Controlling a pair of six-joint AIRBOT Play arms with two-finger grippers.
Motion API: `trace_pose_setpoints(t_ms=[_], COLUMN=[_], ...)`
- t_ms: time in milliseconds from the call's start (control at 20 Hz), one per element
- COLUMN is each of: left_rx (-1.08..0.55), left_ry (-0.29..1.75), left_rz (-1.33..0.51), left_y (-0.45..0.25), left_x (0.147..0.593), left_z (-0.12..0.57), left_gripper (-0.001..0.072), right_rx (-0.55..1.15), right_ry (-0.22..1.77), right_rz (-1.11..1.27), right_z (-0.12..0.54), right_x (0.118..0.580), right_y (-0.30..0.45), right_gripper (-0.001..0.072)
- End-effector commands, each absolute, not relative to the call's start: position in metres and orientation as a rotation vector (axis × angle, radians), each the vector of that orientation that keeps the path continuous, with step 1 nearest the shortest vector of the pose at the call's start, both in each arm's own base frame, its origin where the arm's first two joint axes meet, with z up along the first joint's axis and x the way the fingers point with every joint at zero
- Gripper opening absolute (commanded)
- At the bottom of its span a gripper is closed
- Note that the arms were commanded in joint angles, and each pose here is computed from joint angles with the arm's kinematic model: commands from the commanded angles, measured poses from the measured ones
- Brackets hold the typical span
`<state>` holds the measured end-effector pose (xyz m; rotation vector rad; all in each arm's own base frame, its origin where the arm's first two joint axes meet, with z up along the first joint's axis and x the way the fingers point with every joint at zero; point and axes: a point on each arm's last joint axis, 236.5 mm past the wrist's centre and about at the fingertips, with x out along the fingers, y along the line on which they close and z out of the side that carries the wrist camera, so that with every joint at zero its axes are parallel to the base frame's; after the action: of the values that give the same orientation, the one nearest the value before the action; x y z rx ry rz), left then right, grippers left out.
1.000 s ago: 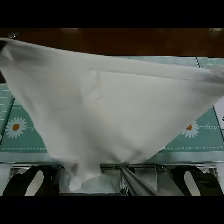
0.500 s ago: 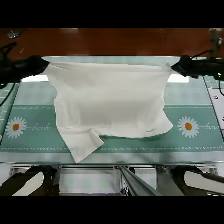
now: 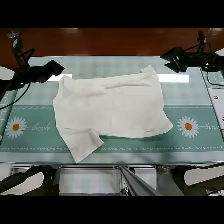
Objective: Fold the shirts.
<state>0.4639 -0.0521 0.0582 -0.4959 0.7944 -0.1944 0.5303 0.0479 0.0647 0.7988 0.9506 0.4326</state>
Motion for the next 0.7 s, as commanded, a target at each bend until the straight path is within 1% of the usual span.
trace_pose_setpoints(t_ms=[0,50,150,200,250,350,500,550,650], left_rx=[-0.557,-0.563,-0.579,-0.625,-0.679,-0.805,-0.964,-0.996,-1.039], left_ry=[1.012,1.088,1.182,1.222,1.258,1.318,1.394,1.395,1.331], left_rz=[-0.196,-0.18,-0.192,-0.171,-0.146,-0.074,-0.015,-0.01,-0.073], left_y=[-0.023,-0.006,0.013,0.02,0.025,0.03,0.026,0.025,0.015], left_x=[0.422,0.402,0.366,0.349,0.331,0.294,0.25,0.245,0.253], left_z=[0.037,0.025,0.007,-0.003,-0.015,-0.042,-0.071,-0.076,-0.073], left_gripper=[0.0701,0.0698,0.0697,0.0698,0.0698,0.0698,0.0698,0.0698,0.0698], right_rx=[0.734,0.656,0.494,0.466,0.483,0.58,0.728,0.778,0.868], right_ry=[1.159,1.274,1.434,1.438,1.398,1.268,1.142,1.124,1.116], right_rz=[0.506,0.41,0.082,-0.051,-0.122,-0.158,-0.078,-0.027,0.036], right_z=[0.074,0.063,0.041,0.037,0.032,0.016,-0.011,-0.018,-0.031], right_x=[0.468,0.438,0.381,0.358,0.343,0.318,0.28,0.269,0.253], right_y=[0.02,-0.008,-0.078,-0.101,-0.11,-0.1,-0.05,-0.028,0.005], right_gripper=[0.0625,0.0625,0.0625,0.0626,0.0626,0.0625,0.0626,0.0626,0.0626])
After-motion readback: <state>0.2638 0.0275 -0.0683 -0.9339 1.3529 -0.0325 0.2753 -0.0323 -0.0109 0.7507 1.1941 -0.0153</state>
